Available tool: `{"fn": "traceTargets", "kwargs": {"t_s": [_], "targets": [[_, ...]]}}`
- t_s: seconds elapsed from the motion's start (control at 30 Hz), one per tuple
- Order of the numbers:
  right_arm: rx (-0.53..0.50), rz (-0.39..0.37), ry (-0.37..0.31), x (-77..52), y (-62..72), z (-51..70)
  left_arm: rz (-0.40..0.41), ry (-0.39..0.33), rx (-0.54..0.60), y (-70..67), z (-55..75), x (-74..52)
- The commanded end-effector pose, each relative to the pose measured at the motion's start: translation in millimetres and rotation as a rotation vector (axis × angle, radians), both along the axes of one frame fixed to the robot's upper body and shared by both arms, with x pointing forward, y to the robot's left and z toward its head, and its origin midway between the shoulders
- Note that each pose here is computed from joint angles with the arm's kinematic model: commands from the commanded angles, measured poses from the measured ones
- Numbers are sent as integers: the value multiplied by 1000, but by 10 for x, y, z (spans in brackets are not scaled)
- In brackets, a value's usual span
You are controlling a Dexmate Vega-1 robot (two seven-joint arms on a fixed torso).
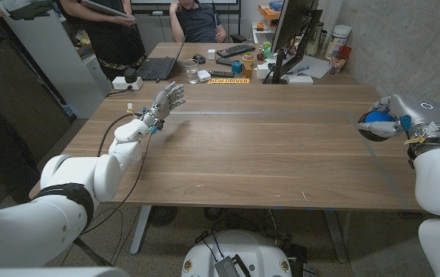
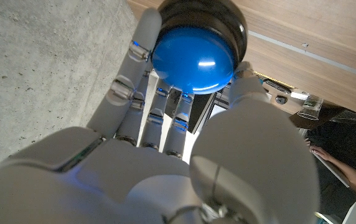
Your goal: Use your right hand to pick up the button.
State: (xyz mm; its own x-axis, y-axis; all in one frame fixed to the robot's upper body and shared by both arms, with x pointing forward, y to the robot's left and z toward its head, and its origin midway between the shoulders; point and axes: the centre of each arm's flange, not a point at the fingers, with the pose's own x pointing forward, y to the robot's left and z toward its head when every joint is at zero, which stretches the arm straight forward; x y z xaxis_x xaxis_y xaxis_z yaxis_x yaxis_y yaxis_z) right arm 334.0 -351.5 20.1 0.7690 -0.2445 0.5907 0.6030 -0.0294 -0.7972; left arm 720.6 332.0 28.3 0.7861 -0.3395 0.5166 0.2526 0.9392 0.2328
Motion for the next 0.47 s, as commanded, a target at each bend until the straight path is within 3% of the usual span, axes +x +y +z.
{"fn": "traceTargets", "kwargs": {"t_s": [0.03,0.47], "targets": [[1,8,-5,-4,-3,11,2,-4,-5,28,-7,-9],[9,22,-1,-20,-19,-18,-1,-7,-8,36,-42,-21]]}}
